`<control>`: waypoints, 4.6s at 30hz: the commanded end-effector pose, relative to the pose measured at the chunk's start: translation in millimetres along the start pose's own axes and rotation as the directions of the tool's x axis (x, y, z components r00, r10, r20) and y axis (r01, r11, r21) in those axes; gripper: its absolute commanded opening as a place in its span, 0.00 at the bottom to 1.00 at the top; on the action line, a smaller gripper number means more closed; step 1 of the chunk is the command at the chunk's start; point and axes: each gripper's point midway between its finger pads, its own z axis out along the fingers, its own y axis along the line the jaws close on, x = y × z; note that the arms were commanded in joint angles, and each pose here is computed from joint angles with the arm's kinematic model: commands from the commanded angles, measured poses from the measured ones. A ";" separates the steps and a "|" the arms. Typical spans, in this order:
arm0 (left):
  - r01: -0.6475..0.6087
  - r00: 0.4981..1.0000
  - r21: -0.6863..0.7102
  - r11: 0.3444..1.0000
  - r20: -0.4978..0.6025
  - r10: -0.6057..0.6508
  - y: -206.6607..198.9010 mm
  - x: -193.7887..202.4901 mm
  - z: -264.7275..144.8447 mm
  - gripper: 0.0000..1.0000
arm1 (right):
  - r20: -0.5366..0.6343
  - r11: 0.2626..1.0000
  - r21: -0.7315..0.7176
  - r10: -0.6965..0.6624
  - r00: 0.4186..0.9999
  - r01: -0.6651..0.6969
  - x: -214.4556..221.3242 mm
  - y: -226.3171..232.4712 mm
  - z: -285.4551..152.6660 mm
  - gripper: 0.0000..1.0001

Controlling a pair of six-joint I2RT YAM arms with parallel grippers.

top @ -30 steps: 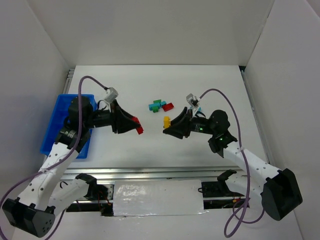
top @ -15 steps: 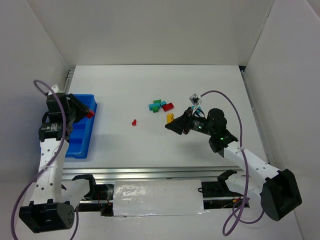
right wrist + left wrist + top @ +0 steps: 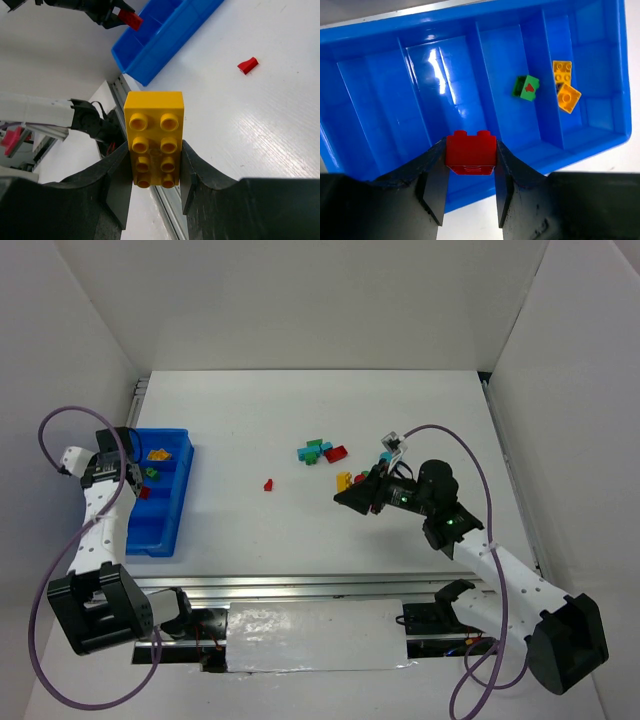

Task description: Sort the legos into containers by color

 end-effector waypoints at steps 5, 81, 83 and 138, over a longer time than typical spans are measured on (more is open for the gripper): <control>0.111 0.990 -0.044 0.993 0.098 -0.106 2.9 -15.2 26.9 0.32 | -0.005 0.996 -0.023 -0.088 0.996 0.088 -11.7 18.7 -8.8 0.00; -0.213 0.971 0.385 0.898 0.186 0.150 -151.9 -41.1 -64.8 0.00 | -0.104 0.998 0.063 0.005 0.995 0.002 18.4 3.8 20.4 1.00; -0.183 0.982 0.382 0.906 0.119 0.149 -164.5 -35.7 -31.3 0.00 | -0.106 0.998 0.067 -0.005 0.994 0.012 17.9 3.7 19.4 1.00; -0.689 0.365 0.661 0.298 -0.039 0.930 -148.5 318.0 -58.1 0.88 | -0.022 0.914 0.404 0.042 0.999 -0.029 14.4 -34.5 -36.9 1.00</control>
